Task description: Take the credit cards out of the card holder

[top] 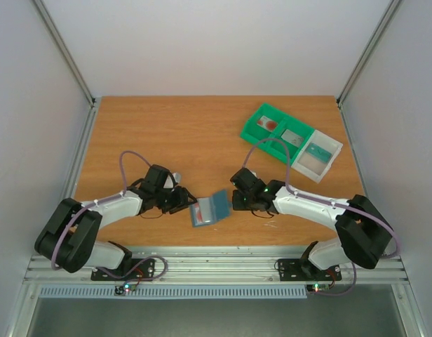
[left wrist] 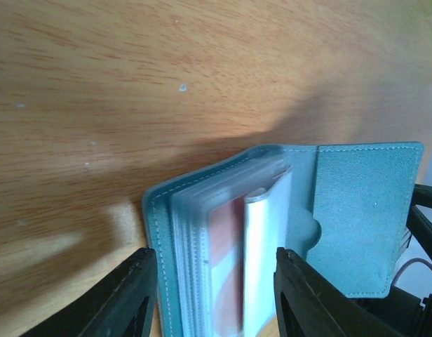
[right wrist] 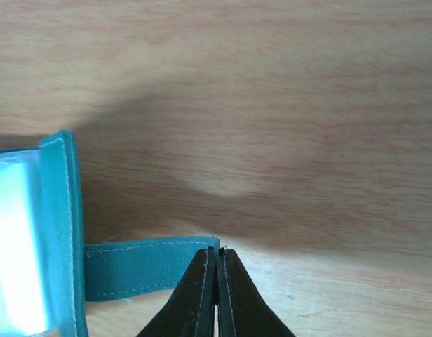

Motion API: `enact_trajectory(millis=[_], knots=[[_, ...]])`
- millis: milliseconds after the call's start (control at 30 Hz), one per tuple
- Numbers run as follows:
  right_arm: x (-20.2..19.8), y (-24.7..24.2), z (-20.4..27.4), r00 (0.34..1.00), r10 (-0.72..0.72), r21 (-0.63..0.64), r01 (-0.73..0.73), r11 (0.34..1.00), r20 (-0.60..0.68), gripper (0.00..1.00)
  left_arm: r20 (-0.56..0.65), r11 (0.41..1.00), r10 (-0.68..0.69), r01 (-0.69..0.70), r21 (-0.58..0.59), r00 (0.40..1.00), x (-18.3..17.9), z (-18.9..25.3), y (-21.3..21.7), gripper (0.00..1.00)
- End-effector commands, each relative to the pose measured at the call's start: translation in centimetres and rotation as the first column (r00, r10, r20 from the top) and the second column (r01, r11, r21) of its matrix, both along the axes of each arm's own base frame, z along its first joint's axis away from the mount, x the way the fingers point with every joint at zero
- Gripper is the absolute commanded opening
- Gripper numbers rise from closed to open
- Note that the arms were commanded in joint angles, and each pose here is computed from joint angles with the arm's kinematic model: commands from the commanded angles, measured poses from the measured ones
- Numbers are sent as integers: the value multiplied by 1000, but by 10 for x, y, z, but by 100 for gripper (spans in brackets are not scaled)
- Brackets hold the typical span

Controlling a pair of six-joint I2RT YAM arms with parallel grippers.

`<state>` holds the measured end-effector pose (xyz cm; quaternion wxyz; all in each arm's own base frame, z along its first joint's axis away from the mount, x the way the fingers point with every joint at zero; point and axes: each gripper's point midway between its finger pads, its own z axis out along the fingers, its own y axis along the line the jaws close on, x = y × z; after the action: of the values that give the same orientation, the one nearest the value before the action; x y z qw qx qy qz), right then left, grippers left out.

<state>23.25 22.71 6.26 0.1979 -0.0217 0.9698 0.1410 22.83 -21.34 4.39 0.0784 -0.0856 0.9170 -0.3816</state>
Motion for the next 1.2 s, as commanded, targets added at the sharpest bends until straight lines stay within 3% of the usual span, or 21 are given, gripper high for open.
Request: enact_trajectory(millis=[0, 167, 400, 533, 700, 867, 1167], knots=[[2, -18, -21, 999, -36, -94, 35, 995, 0, 2, -3, 999, -10, 10, 32, 1000, 1, -9, 2, 45], [1, -26, -28, 998, -65, -133, 62, 989, -13, 4, 5, 1000, -15, 15, 6, 1000, 1, -5, -1, 39], [1, -25, -3, 998, -69, -123, 67, 990, -11, 20, 18, 1000, -7, 7, 0, 1000, 0, 2, 0, 36], [0, -14, 25, 999, -43, -51, 43, 998, -9, 29, 13, 1000, -3, 3, -7, 1000, -3, -2, 1, 35], [-5, 16, 66, 999, 38, 112, -38, 993, -5, 30, 12, 999, 11, -10, -39, 1000, -3, 2, -2, 33], [-17, 62, 99, 986, 166, 297, -167, 940, 28, 30, 22, 997, 17, -15, -74, 1000, 0, 7, -6, 32], [-22, 132, 88, 957, 291, 400, -262, 878, -12, 30, 16, 993, 11, -10, -117, 1000, 0, 11, -11, 28]])
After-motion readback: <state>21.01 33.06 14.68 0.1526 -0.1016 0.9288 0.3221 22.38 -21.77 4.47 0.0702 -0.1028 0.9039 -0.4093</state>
